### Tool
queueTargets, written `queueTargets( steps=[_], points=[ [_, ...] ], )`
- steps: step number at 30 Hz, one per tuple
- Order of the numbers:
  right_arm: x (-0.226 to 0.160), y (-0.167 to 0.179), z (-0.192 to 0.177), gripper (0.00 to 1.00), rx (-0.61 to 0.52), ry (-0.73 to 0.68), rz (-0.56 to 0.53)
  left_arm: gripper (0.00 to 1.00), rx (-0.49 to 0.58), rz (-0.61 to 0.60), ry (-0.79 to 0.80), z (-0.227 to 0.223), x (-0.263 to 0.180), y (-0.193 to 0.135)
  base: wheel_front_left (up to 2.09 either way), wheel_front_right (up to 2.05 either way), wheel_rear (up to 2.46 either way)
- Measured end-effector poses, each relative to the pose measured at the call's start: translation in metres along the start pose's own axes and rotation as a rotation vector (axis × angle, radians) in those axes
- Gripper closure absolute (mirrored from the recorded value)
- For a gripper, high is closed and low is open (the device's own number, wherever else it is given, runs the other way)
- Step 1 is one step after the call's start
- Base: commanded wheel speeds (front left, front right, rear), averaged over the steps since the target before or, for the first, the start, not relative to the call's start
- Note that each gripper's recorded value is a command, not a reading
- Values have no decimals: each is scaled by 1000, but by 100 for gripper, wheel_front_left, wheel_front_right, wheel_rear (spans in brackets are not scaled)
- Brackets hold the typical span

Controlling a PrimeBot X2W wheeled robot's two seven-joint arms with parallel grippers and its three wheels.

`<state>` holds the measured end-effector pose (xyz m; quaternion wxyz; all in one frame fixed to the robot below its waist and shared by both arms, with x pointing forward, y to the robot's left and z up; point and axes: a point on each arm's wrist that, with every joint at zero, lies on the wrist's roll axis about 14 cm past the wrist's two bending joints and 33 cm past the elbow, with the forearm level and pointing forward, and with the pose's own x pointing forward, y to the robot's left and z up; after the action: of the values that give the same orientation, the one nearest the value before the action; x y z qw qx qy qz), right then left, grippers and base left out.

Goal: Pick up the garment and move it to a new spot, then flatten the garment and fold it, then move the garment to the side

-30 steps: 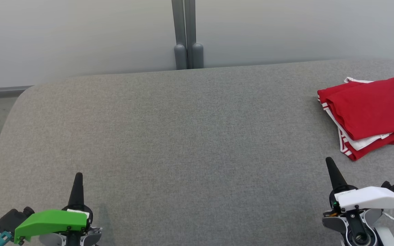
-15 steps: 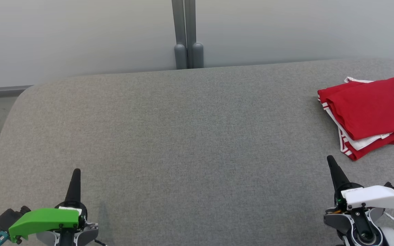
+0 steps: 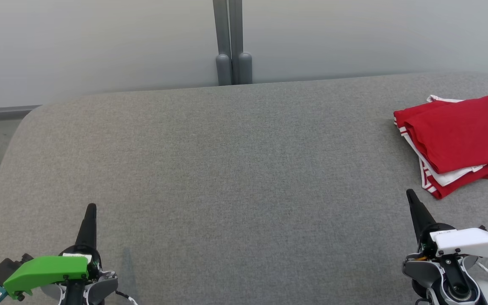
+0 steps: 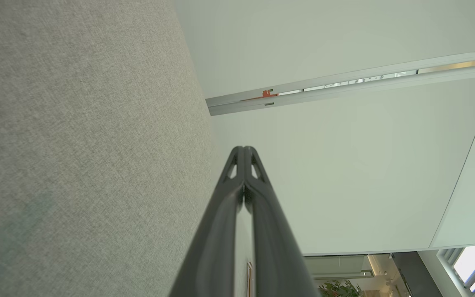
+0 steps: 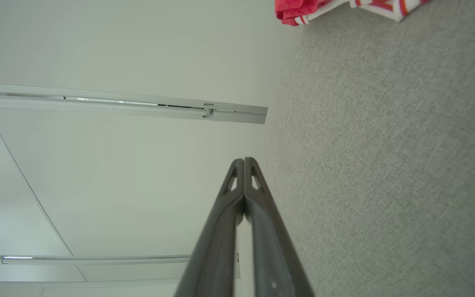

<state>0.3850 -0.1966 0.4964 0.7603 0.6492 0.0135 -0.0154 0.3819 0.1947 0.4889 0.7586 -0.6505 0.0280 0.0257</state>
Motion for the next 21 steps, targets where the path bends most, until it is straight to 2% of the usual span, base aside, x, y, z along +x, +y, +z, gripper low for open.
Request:
queueTargets(
  steps=[21],
  points=[
    [2,6,3,100,138,3,25,100,-135,-51,-1,5,4,-11,0,0,0]
  ],
)
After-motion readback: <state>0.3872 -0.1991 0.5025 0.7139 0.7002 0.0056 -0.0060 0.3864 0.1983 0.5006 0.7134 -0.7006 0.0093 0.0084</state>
